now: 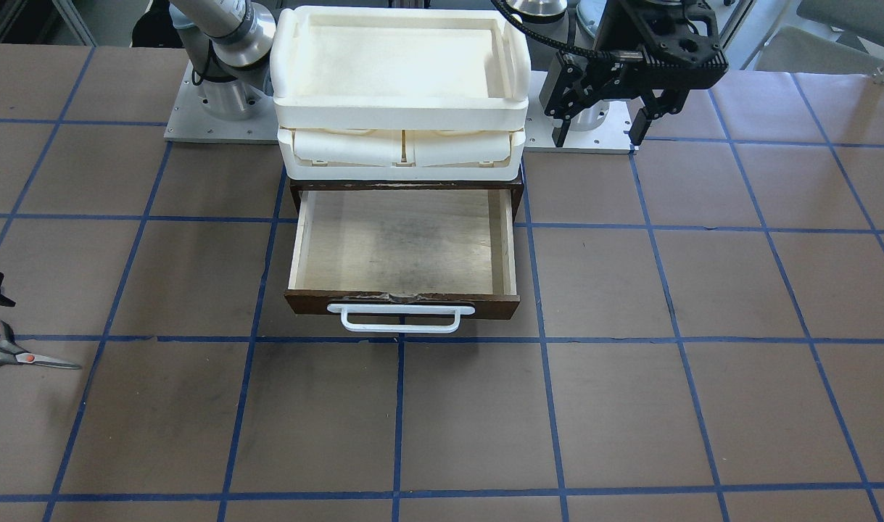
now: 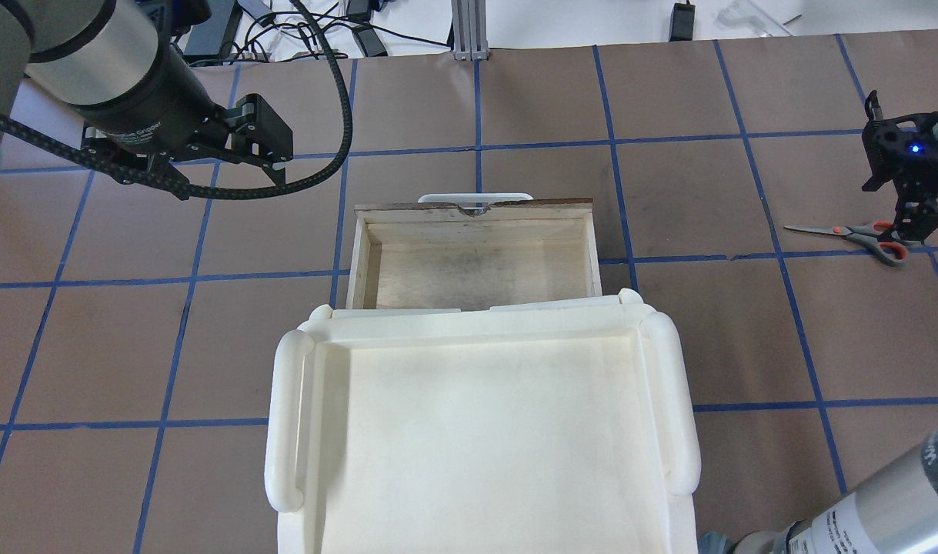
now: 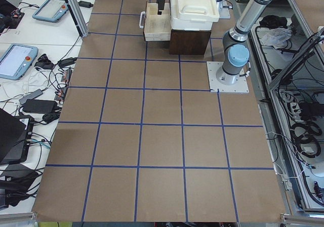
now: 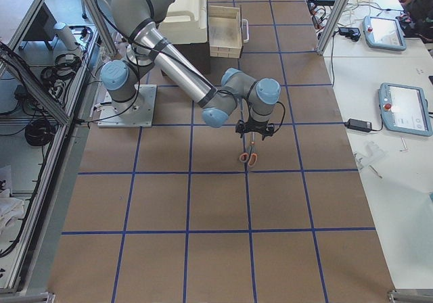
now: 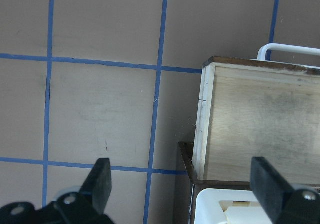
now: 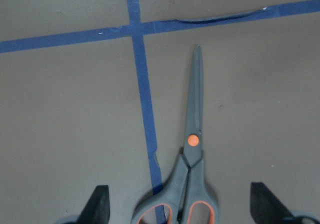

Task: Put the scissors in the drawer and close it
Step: 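Lower the right gripper and grasp the scissors by the handles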

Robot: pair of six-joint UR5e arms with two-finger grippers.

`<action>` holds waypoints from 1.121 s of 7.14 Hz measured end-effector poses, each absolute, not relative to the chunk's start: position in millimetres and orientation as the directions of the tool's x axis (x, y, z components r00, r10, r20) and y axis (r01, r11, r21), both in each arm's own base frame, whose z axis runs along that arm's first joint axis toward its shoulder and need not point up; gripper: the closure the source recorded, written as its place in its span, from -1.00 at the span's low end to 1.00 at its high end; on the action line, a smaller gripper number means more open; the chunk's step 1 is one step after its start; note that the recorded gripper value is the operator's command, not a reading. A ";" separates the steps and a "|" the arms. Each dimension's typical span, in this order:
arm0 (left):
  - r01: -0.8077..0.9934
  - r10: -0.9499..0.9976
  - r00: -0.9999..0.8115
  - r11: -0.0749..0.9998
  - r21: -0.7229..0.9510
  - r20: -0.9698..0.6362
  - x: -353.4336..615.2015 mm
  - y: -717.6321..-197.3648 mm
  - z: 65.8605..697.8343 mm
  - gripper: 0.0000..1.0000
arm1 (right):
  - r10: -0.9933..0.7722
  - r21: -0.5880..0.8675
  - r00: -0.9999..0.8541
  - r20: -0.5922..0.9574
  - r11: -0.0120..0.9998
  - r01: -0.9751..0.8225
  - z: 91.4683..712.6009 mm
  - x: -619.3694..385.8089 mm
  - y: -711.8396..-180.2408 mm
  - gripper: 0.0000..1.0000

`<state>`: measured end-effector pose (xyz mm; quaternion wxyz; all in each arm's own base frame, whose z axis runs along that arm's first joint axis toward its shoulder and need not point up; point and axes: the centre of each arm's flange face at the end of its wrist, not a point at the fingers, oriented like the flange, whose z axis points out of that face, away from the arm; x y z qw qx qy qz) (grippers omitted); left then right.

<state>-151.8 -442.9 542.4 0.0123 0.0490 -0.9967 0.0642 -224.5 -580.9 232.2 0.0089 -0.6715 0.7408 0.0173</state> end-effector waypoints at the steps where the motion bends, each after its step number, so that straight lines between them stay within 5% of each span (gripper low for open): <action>1: -0.106 -0.103 -0.994 0.985 -0.135 0.030 -148.3 -441.3 547.0 -1.00 | -0.996 0.003 -0.076 -0.039 0.076 -0.997 222.6 -219.0 -573.5 -0.93; 6: -0.130 -0.127 -0.992 0.980 -0.151 0.029 -141.3 -436.3 552.0 -1.00 | -1.000 0.005 0.023 0.017 -0.023 -1.000 193.3 -222.1 -580.0 -0.91; 8: -0.121 -0.118 -0.993 0.985 -0.127 0.032 -146.0 -436.1 545.1 -1.00 | -0.999 0.024 0.028 0.025 -0.028 -0.999 192.3 -226.7 -583.6 -0.73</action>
